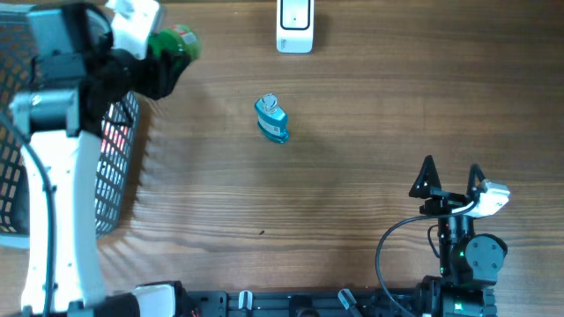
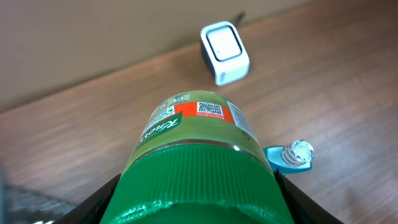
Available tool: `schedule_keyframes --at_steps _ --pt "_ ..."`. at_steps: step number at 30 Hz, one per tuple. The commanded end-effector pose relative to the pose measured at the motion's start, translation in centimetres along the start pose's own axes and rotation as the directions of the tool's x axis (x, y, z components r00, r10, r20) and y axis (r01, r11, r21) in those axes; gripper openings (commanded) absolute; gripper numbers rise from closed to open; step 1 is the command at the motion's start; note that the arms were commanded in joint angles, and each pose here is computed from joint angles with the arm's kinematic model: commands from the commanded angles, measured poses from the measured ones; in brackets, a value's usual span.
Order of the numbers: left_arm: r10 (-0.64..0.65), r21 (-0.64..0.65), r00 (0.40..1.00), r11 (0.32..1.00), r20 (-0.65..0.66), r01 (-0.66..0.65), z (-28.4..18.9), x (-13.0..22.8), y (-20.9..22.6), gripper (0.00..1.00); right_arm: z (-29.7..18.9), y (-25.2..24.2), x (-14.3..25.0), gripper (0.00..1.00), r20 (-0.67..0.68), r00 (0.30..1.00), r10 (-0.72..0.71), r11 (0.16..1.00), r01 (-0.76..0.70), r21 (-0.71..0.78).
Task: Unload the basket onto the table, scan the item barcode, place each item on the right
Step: 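Lift the green-capped jar out and carry it toward the scanner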
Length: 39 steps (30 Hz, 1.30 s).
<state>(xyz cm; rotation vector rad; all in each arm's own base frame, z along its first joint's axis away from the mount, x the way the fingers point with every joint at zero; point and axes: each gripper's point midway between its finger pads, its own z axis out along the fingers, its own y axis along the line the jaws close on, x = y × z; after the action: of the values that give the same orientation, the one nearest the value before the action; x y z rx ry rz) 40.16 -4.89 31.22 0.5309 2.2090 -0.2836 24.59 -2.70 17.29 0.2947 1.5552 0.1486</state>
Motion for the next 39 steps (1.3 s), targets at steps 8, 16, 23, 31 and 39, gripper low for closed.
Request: schedule_keyframes --at_steps 8,16,23,31,39 --pt "-0.021 0.141 0.984 0.989 -0.179 0.046 8.9 3.4 -1.8 0.57 0.0 0.3 -0.1 1.00 0.005 1.000 -0.017 1.000 0.017 -0.017" --pt "-0.033 0.196 0.939 0.975 -0.344 0.107 14.9 8.2 -2.8 0.56 0.0 0.3 -0.1 1.00 0.005 1.000 -0.017 1.000 0.017 -0.017" --pt "-0.138 0.164 0.878 0.958 -0.459 0.236 17.6 11.9 -2.7 0.56 0.0 0.3 -0.1 1.00 0.005 1.000 -0.017 1.000 0.017 -0.017" --pt "-0.360 0.001 0.776 0.907 -0.518 0.421 18.6 13.1 -3.0 0.55 0.0 0.3 -0.1 1.00 0.005 1.000 -0.017 1.000 0.017 -0.017" --pt "-0.638 -0.369 0.638 0.770 -0.432 0.520 19.3 14.1 -3.2 0.56 0.0 0.3 -0.1 1.00 0.005 1.000 -0.017 1.000 0.017 -0.017"
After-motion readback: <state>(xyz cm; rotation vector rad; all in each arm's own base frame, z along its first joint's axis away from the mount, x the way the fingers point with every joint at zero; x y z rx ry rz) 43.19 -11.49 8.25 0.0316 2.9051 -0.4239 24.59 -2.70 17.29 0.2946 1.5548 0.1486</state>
